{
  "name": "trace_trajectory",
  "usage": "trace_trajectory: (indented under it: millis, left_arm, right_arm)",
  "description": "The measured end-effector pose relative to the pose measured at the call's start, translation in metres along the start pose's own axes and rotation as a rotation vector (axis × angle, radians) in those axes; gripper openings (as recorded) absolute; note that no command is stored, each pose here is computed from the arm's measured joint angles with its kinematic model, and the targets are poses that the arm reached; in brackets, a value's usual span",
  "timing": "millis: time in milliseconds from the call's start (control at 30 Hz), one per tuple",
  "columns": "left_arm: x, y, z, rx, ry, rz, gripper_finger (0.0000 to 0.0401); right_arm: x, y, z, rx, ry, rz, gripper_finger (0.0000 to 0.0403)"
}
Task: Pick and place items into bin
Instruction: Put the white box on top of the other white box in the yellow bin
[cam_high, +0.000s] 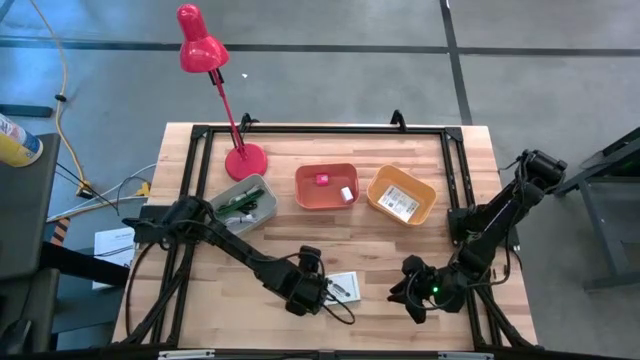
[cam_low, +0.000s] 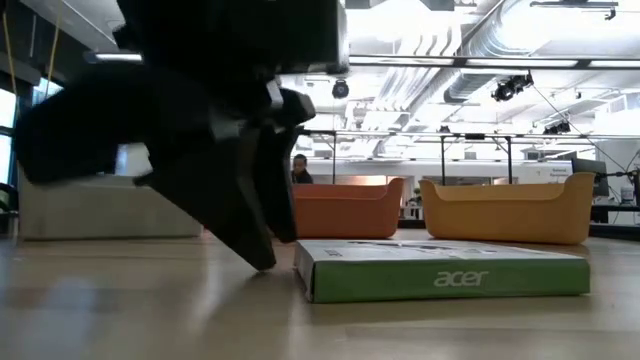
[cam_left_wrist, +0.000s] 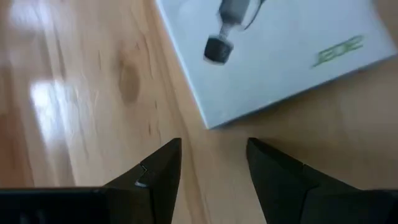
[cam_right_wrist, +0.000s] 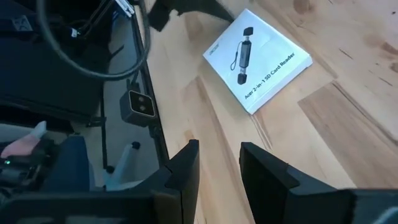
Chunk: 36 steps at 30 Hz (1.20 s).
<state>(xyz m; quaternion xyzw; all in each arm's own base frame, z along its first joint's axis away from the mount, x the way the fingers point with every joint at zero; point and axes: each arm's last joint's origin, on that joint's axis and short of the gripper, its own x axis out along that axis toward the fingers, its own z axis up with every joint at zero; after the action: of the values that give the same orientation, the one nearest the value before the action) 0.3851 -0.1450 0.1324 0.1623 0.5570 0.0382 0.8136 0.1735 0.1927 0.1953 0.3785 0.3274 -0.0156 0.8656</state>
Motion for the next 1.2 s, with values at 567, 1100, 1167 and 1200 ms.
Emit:
trace_trajectory:
  millis: [567,1100,1167,1200]
  left_arm:
    - [0.003,-0.007,0.025,-0.252,-0.234,-0.110,0.0172]
    - [-0.007,-0.003,0.050,0.286,-0.436,-0.147,0.0172]
    - [0.003,0.004,0.051,0.255,-0.429,-0.137,0.0172]
    - [0.007,0.008,0.049,0.246,-0.403,-0.135,0.0172]
  right_arm:
    - [0.000,-0.001,0.000,-0.004,-0.004,-0.008,0.0106]
    - [-0.008,0.006,-0.014,0.016,0.007,0.041,0.0106]
    - [-0.009,0.007,-0.014,0.020,0.004,0.054,0.0106]
    - [-0.009,0.008,-0.014,0.023,0.003,0.060,0.0106]
